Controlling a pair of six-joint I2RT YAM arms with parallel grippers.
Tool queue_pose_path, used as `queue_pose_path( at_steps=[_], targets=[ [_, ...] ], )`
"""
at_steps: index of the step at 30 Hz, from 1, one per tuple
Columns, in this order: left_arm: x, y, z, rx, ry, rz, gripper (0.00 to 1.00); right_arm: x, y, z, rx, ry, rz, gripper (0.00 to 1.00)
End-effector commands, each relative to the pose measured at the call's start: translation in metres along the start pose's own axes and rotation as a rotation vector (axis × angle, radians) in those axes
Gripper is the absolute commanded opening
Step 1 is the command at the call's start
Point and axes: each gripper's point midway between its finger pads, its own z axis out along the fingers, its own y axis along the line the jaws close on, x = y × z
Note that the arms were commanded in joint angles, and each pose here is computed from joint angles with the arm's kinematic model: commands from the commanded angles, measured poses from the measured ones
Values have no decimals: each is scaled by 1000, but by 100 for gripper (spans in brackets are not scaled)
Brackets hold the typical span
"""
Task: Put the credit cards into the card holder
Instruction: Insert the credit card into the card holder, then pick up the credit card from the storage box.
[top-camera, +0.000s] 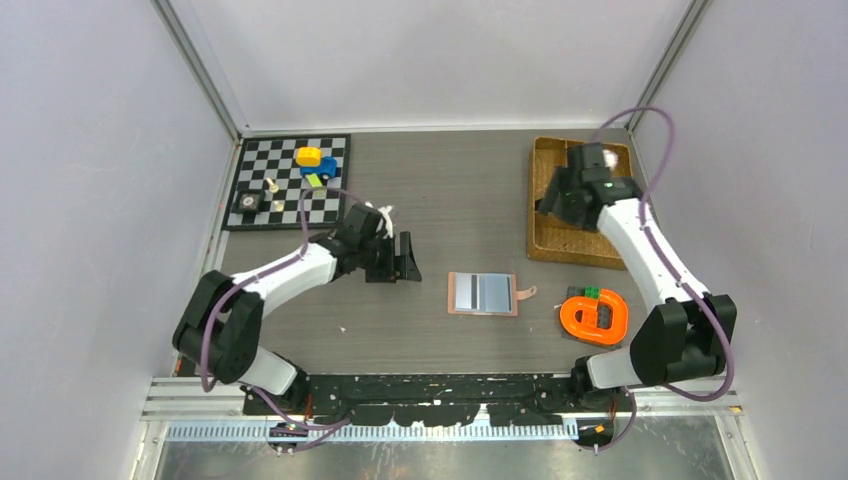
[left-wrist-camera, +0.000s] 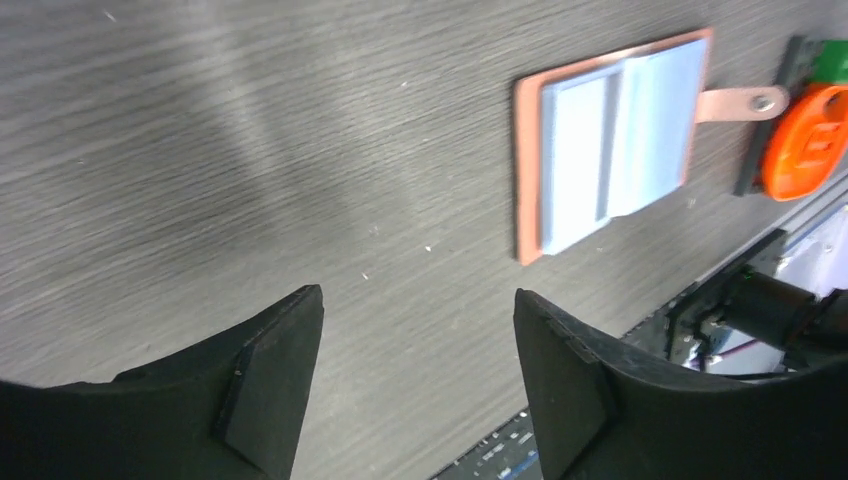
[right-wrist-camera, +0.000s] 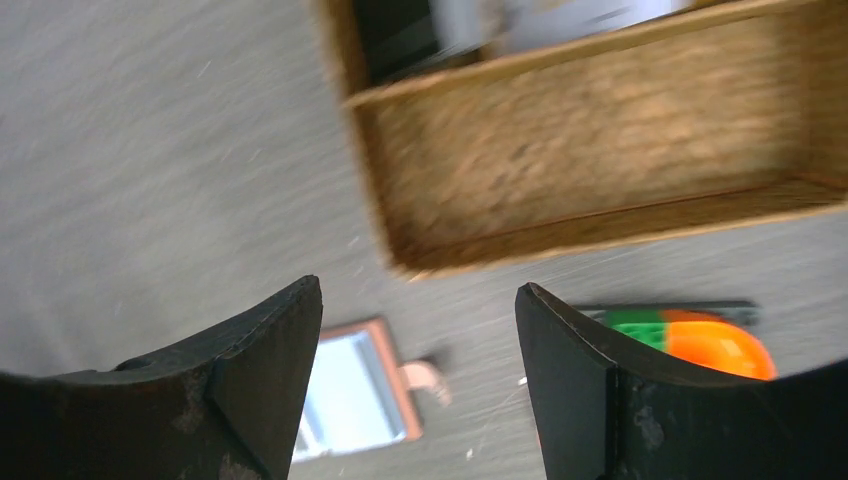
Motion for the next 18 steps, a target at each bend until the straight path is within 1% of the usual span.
queue_pose_path(
  at_steps=[1, 4, 7, 9, 11, 13, 18],
  targets=[
    [-36, -16, -58, -20, -52, 106, 75, -58, -64, -10, 147, -125, 80, 76],
    [-53, -17, -90, -36, -57, 160, 80, -80, -98, 1, 180, -146, 163, 73],
    [-65, -25, -110, -3, -68, 175, 81, -92, -114, 18, 129, -156, 221, 67],
    [-72, -28, -121, -1, -77, 206, 81, -96, -122, 31, 118, -150, 236, 64],
    [-76, -22, -127, -37, -78, 250, 81, -98, -130, 46, 108, -133, 249, 61],
    [-77, -15, -126, -75, -79, 256, 81, -99, -133, 60, 89, -117, 251, 57],
    [-74, -8, -114, -72, -54, 247, 82, -101, -136, 79, 44, -108, 248, 53]
  ],
)
